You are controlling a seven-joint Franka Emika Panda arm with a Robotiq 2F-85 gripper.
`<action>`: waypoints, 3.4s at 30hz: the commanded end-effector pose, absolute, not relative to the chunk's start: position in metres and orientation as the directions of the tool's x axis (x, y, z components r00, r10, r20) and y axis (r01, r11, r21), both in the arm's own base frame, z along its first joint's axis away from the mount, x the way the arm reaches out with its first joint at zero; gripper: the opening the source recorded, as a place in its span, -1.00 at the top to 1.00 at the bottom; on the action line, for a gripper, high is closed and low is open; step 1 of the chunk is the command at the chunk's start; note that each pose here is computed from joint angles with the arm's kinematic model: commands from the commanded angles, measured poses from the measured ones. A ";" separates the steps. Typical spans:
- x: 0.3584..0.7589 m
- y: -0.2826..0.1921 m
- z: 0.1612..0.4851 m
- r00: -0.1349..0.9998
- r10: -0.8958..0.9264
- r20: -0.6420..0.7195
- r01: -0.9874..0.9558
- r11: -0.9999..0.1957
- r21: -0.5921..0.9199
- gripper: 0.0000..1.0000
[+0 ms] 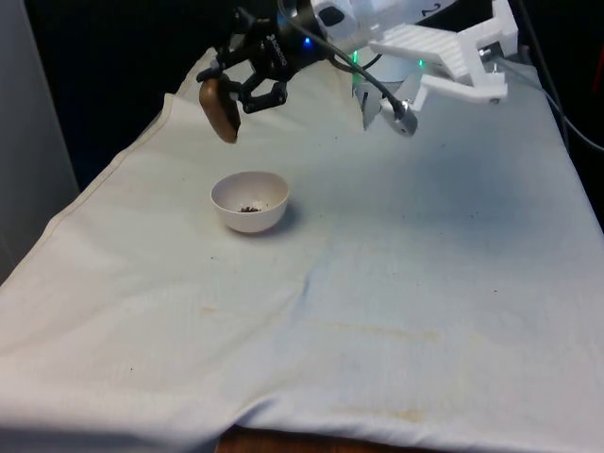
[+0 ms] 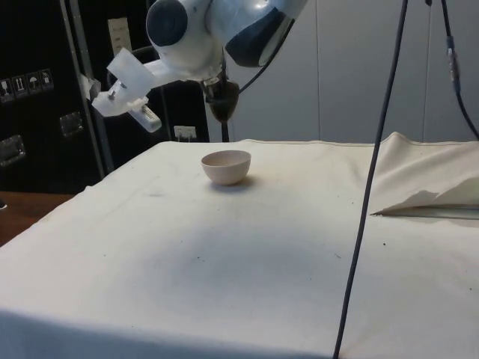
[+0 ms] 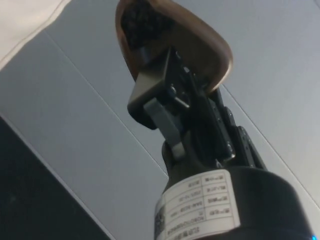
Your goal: Pour the coffee beans from the cup into the bowl.
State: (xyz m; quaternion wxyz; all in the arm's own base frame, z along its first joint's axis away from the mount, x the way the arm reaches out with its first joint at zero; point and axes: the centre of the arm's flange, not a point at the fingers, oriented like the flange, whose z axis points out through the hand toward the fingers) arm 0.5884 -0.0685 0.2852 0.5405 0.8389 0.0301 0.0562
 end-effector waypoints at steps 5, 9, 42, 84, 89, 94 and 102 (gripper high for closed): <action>0.588 -0.059 0.285 0.991 0.120 0.065 -0.017 -0.363 0.931 0.97; 0.588 -0.054 0.285 0.990 0.122 0.064 -0.019 -0.342 0.939 0.97; 0.582 -0.004 0.274 0.988 0.134 0.082 -0.069 -0.098 0.993 0.97; 0.572 0.015 0.255 0.983 0.147 0.109 -0.123 0.087 0.989 0.97; 0.572 0.015 0.255 0.983 0.147 0.109 -0.123 0.088 0.989 0.97; 0.572 0.015 0.255 0.983 0.146 0.109 -0.123 0.089 0.988 0.97; 0.572 0.015 0.255 0.983 0.145 0.109 -0.123 0.088 0.989 0.97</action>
